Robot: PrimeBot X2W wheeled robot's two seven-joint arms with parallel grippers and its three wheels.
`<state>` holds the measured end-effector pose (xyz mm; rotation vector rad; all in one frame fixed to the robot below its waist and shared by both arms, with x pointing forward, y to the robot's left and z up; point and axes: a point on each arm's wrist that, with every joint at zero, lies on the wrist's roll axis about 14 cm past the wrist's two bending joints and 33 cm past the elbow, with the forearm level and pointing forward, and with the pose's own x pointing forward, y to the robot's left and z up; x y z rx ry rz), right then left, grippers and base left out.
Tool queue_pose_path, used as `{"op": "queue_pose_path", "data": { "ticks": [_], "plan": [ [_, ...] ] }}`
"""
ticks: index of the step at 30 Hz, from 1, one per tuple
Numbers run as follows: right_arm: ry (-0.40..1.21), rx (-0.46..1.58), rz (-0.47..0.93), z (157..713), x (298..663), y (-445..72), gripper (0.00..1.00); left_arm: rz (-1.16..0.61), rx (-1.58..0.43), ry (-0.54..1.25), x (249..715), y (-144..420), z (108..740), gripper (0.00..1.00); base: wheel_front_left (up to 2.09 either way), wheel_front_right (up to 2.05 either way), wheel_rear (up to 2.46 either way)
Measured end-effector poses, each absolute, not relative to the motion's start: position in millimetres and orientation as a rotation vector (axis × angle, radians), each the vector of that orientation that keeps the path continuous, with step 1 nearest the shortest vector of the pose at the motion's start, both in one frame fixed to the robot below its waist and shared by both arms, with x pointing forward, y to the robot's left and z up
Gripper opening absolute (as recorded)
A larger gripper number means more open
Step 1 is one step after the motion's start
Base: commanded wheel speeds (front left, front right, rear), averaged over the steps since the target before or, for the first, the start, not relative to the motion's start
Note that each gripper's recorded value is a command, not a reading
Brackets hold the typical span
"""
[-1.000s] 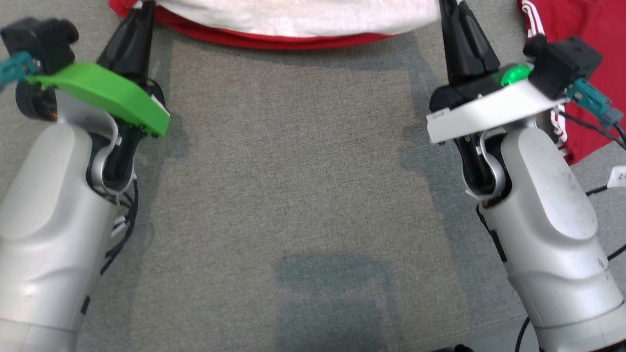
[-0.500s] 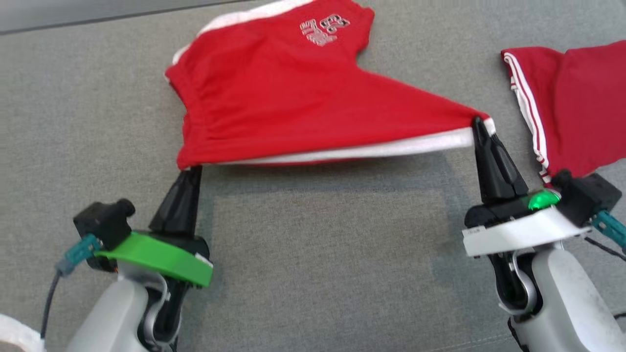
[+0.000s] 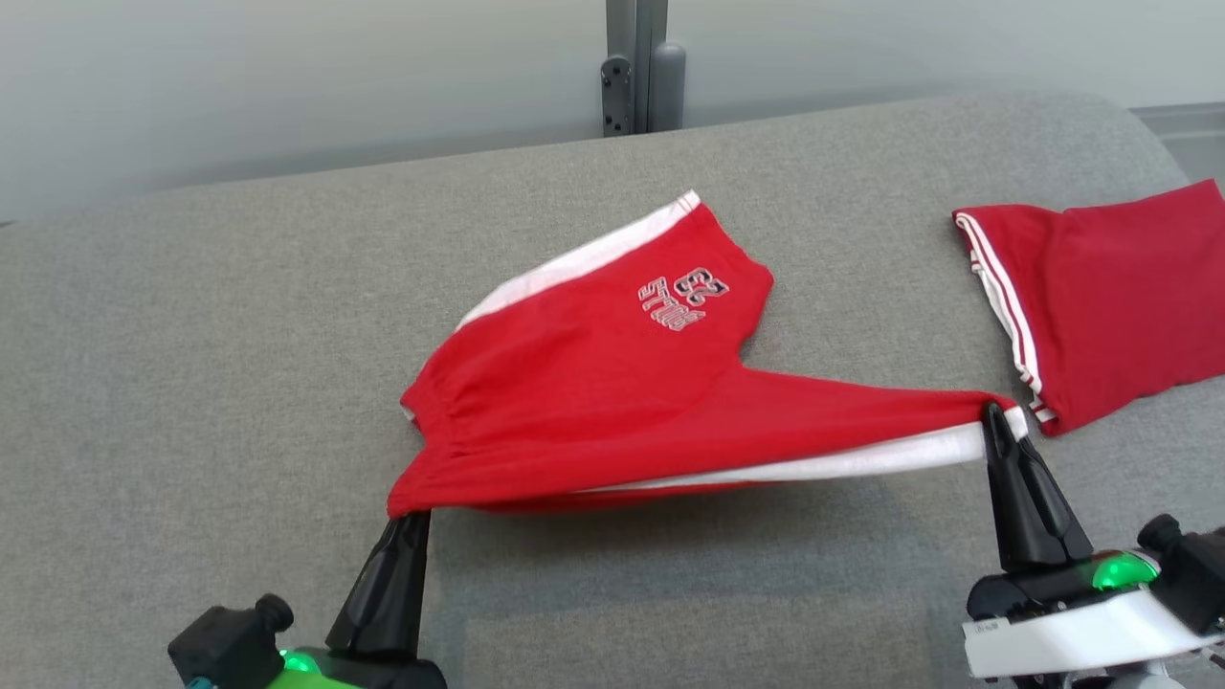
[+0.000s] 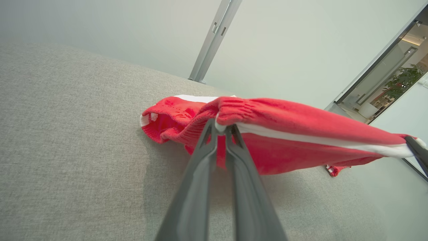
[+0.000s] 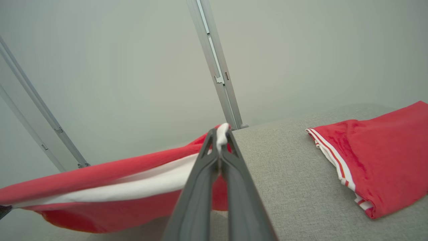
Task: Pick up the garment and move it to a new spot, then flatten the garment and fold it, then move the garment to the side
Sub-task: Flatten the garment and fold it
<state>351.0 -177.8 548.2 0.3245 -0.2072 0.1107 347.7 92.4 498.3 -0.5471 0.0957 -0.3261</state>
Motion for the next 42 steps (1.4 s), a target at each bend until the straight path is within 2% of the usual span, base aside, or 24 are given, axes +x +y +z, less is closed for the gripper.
{"op": "queue_pose_path", "data": {
  "ticks": [3, 7, 16, 26, 36, 42],
  "plan": [
    [-0.225, 0.310, 0.110, 557.4, 336.7, -180.8, 0.00, -0.318, -0.551, 0.068, 333.7, 96.7, 510.0, 0.00, 0.00, 0.00, 0.00],
    [-0.161, 0.307, 0.125, 548.2, 324.3, -175.8, 0.00, -0.298, -0.558, 0.090, 317.5, 100.5, 508.8, 0.00, 0.00, 0.00, 0.00],
    [-0.132, 0.328, 0.147, 538.0, 341.5, -166.5, 0.00, -0.282, -0.583, 0.179, 318.3, 92.4, 486.6, 0.00, 0.00, 0.00, 0.00],
    [-0.095, 0.282, 0.242, 528.9, 409.2, -146.5, 0.00, -0.191, -0.700, 0.252, 364.0, 88.9, 468.6, 0.00, 0.00, 0.00, 0.00],
    [0.004, 0.205, 0.356, 506.6, 495.3, -105.2, 0.00, -0.095, -0.719, 0.312, 419.5, 103.4, 441.4, 0.00, 0.00, 0.00, 0.00],
    [0.083, 0.170, 0.409, 484.7, 531.4, -79.1, 0.00, -0.051, -0.711, 0.345, 435.8, 112.0, 423.0, 0.00, 0.00, 0.00, 0.00]
  ]
}}
